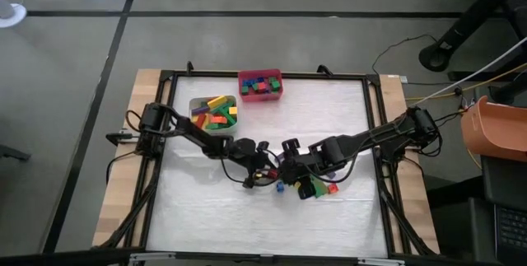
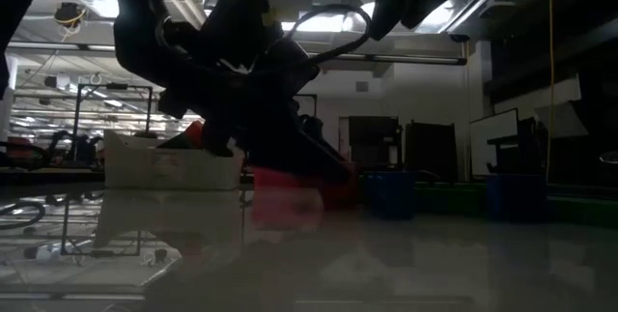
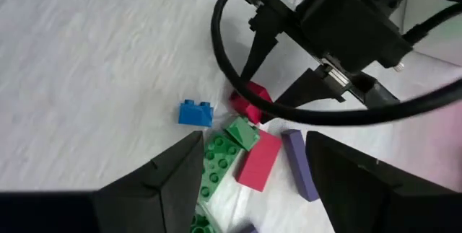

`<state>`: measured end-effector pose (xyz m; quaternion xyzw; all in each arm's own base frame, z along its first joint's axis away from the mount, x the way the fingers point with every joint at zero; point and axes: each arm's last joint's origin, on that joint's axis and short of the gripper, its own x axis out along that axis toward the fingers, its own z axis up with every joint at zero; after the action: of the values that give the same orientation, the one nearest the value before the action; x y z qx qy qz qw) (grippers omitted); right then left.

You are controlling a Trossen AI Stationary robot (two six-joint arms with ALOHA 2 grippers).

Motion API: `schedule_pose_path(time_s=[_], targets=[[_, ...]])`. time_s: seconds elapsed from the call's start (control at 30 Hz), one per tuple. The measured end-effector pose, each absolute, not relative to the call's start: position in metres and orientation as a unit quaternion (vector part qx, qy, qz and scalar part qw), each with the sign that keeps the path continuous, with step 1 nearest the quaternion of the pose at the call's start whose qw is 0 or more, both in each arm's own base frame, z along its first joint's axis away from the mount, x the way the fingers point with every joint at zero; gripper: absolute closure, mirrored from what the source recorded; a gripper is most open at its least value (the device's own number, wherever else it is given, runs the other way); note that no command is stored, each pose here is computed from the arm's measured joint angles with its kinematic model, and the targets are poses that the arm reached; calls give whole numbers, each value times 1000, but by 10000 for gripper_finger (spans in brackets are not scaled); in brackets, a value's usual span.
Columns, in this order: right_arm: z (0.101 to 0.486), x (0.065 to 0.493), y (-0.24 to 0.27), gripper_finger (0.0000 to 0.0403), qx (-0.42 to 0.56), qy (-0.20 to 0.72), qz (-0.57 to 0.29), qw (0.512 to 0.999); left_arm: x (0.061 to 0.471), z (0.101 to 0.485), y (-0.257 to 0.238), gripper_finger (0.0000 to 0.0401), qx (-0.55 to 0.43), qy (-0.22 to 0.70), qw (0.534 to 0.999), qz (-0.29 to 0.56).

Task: Sort blocks by size
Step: Put the small red wooden block into the white bin

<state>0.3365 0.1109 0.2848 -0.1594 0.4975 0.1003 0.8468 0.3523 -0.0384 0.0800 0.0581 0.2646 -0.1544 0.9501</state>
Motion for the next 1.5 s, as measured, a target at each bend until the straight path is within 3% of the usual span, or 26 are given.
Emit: schedule_pose_path(time_s=[0.2,0.4,0.53,0.67,0.97,1.23,1.5], targets=[[285,337,111,162,-154,498,96,848,349,75,-43,190,74,285,944,-146],[285,337,111,162,-154,496,96,849,349,75,-44,180,76,282,945,-145],[285,337,111,162,-154,497,96,849,349,75,-44,211,72,282,945,-146],[285,337,110,162,-147,497,92,850,349,78,-44,281,72,279,946,-147],[272,343,115,162,-107,514,67,848,343,133,-18,287,91,253,956,-114],[264,349,115,162,-131,510,30,850,318,197,51,287,157,237,954,90],[260,352,113,162,-159,510,20,845,282,215,137,275,153,248,920,262]])
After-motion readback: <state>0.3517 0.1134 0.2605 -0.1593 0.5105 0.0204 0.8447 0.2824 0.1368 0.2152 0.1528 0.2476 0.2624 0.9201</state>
